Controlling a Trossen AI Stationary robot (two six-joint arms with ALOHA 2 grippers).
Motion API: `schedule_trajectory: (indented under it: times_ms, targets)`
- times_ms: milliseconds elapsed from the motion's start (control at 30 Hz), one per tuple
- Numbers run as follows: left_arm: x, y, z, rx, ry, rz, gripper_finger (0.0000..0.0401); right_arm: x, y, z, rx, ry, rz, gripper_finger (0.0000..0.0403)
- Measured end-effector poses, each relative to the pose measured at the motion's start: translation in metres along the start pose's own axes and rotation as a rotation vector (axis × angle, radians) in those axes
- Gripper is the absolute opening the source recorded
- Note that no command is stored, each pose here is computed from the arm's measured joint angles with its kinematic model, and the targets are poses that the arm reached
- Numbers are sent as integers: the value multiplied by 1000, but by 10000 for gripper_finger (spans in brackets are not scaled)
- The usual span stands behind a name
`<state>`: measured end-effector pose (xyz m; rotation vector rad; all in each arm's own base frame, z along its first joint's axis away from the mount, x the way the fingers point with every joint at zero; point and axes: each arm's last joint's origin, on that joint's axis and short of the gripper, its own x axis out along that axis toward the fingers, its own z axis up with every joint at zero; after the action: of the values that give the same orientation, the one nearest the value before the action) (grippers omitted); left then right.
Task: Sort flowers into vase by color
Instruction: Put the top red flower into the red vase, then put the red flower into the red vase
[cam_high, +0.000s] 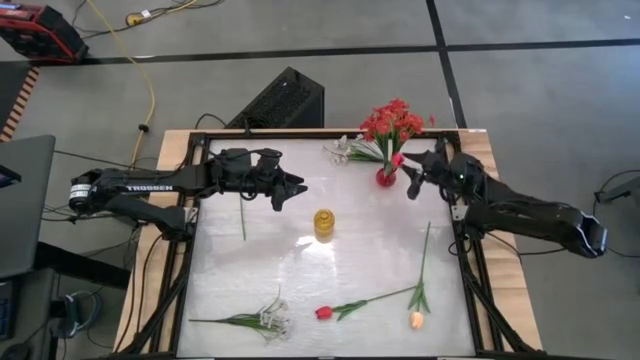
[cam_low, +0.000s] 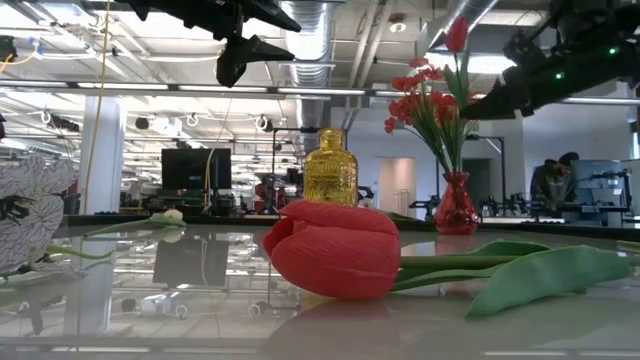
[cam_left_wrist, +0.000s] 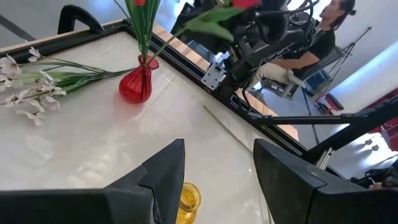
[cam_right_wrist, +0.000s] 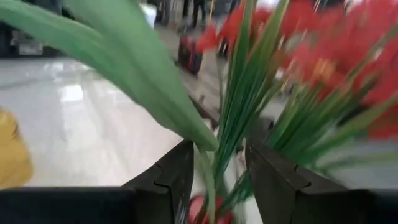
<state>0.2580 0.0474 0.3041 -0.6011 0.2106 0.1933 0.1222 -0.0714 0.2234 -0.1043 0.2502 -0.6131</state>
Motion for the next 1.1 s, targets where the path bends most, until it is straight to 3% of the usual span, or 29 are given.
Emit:
schedule_trajectory:
  times_ms: [233,500,767,1100]
  targets:
    - [0,0,0,8,0,0,179,-7,3,10,-23,204,67,171]
    - [0,0,0,47,7,-12,179,-14,2,38,83,343,100,171]
    - [-1,-5,-3,62,109,-182,179,-25,8,71,148,480,194,171]
    - [-1,-7,-5,102,124,-215,179,-28,31,85,281,862,363,171]
